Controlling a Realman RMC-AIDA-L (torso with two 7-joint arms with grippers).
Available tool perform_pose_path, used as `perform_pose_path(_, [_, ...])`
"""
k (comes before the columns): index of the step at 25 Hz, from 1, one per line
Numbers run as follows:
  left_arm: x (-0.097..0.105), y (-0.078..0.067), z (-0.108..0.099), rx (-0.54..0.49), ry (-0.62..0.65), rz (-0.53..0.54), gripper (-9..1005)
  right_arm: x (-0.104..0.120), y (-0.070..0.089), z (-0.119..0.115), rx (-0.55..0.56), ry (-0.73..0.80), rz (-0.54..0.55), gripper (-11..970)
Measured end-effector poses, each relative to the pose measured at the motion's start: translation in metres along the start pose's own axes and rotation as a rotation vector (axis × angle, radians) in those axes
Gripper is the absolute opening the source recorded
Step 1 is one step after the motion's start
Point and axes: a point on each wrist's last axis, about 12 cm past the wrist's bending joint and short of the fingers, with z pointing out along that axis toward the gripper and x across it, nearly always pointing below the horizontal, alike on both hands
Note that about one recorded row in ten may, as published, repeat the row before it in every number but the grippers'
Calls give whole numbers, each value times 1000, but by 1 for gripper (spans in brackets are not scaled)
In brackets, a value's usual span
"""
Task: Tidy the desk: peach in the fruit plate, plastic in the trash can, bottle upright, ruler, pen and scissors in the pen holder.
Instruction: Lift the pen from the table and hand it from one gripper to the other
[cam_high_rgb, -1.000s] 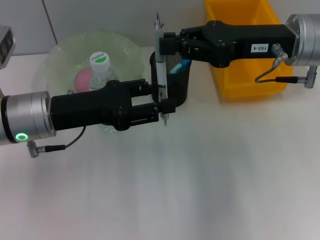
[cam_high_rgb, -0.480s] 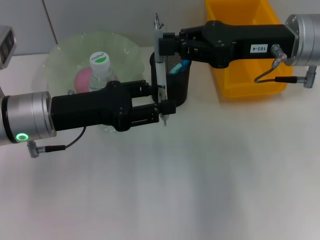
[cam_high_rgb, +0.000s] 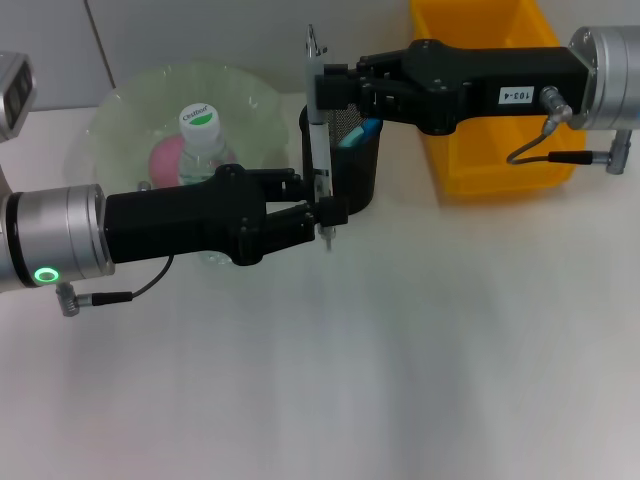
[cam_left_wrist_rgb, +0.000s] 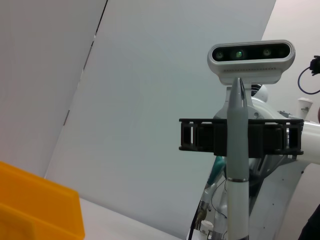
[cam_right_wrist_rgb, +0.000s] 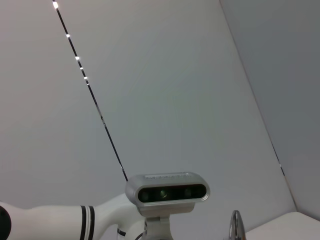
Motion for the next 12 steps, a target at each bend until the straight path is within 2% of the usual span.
perform_pose_path(4, [0, 0, 0, 2, -1, 0, 342, 0, 0, 1, -4, 7, -1, 141])
perform_pose_path(12, [-1, 0, 0, 5, -3, 1, 343, 0, 0, 1, -5, 7, -2, 144])
